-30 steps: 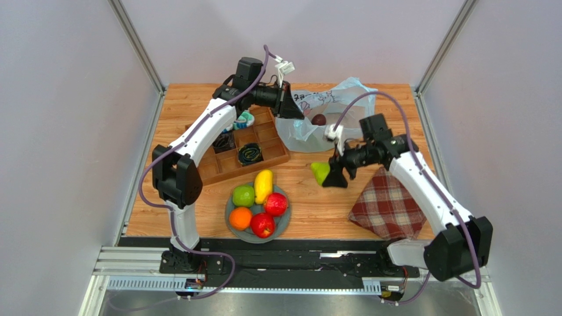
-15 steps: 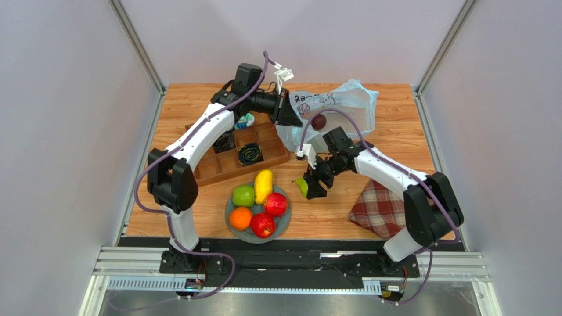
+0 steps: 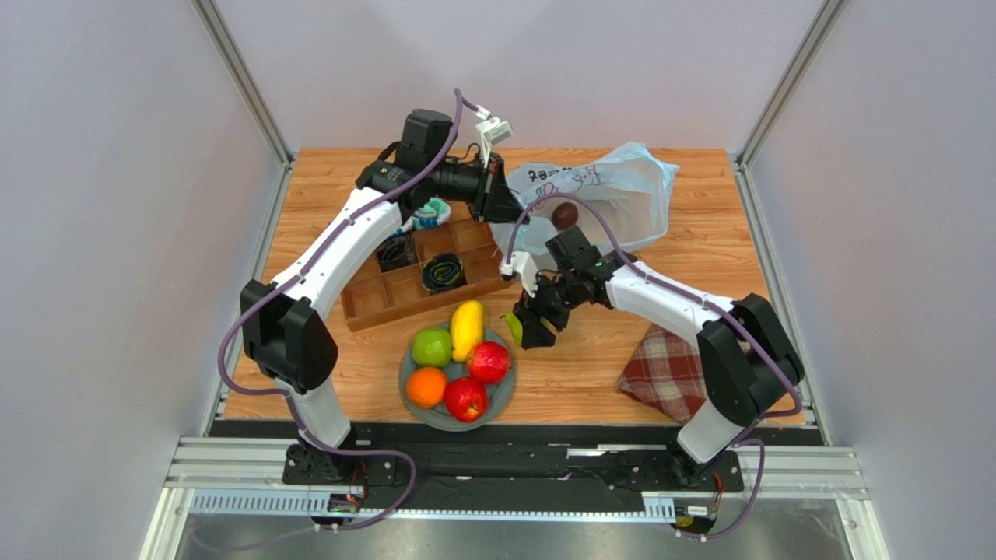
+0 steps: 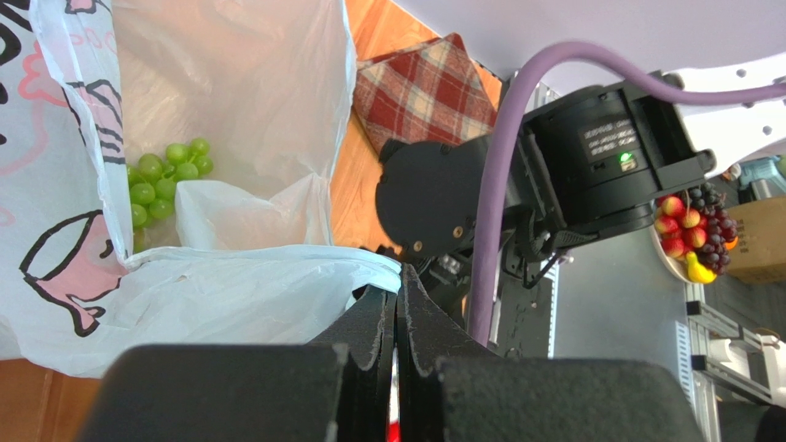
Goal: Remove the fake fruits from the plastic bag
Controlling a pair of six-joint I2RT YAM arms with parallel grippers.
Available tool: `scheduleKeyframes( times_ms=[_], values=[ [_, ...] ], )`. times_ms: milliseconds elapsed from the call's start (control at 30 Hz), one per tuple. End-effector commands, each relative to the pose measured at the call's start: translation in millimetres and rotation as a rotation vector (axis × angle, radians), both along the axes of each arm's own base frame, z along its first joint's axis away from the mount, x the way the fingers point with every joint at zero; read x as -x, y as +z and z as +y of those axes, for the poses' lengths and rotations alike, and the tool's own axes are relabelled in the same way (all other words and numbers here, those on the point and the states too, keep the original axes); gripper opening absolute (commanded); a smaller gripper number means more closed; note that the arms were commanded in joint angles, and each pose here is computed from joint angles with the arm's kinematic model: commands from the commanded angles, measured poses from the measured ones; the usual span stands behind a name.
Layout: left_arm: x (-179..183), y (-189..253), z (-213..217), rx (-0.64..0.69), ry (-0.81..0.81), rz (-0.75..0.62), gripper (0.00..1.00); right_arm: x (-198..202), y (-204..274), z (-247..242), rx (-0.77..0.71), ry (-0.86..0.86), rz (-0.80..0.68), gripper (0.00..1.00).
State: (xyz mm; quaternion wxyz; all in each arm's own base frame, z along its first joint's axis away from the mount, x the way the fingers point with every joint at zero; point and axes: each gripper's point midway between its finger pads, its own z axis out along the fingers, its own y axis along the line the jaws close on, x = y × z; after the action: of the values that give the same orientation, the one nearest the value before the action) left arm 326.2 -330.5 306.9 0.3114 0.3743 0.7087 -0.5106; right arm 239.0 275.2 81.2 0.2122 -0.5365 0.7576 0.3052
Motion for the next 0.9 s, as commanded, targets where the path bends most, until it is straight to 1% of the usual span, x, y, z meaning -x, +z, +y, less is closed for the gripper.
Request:
scheduleKeyframes(
  times_ms=[0, 100, 133, 200, 233, 300, 333, 400, 433, 567, 633, 700, 733, 767, 800, 867],
  values=[
    [8, 15, 4, 0.012, -0.01, -0.059, 0.0, -34, 51, -2, -0.048, -0.068, -0.177, 0.11],
    [5, 16, 4, 0.011, -0.009, -0.072, 0.0, -24, 81, 9, -0.133, 0.017, -0.224, 0.13],
    [4, 16, 4, 0.009, -0.007, -0.075, 0.0, -22, 96, 19, -0.173, 0.06, -0.251, 0.14],
    [1, 17, 4, 0.006, -0.002, -0.082, 0.0, -16, 107, 32, -0.208, 0.113, -0.261, 0.16],
    [0, 21, 5, 0.009, 0.004, -0.091, 0.0, -12, 117, 45, -0.234, 0.167, -0.28, 0.17],
    [-2, 25, 8, 0.011, 0.016, -0.096, 0.0, -6, 107, 59, -0.217, 0.22, -0.254, 0.17],
    [-6, 29, 10, 0.013, 0.033, -0.106, 0.0, 0, 111, 72, -0.227, 0.267, -0.271, 0.17],
    [-10, 35, 13, 0.018, 0.047, -0.113, 0.0, 10, 98, 82, -0.21, 0.32, -0.244, 0.17],
    [-13, 37, 17, 0.022, 0.057, -0.117, 0.0, 20, 95, 91, -0.212, 0.358, -0.244, 0.17],
    [-20, 38, 24, 0.027, 0.074, -0.109, 0.0, 34, 86, 105, -0.218, 0.425, -0.228, 0.17],
    [-21, 39, 28, 0.029, 0.08, -0.107, 0.0, 42, 77, 109, -0.209, 0.461, -0.201, 0.2],
    [-23, 38, 30, 0.03, 0.084, -0.101, 0.0, 47, 70, 109, -0.188, 0.496, -0.192, 0.31],
    [-25, 37, 33, 0.032, 0.088, -0.099, 0.0, 51, 63, 111, -0.178, 0.511, -0.172, 0.39],
    [-27, 35, 33, 0.032, 0.092, -0.095, 0.0, 56, 58, 109, -0.161, 0.523, -0.143, 0.95],
    [-28, 34, 34, 0.032, 0.094, -0.087, 0.0, 54, 63, 112, -0.164, 0.535, -0.153, 1.0],
    [-30, 33, 34, 0.037, 0.098, -0.079, 0.0, 53, 60, 109, -0.131, 0.53, -0.14, 1.0]
  ],
)
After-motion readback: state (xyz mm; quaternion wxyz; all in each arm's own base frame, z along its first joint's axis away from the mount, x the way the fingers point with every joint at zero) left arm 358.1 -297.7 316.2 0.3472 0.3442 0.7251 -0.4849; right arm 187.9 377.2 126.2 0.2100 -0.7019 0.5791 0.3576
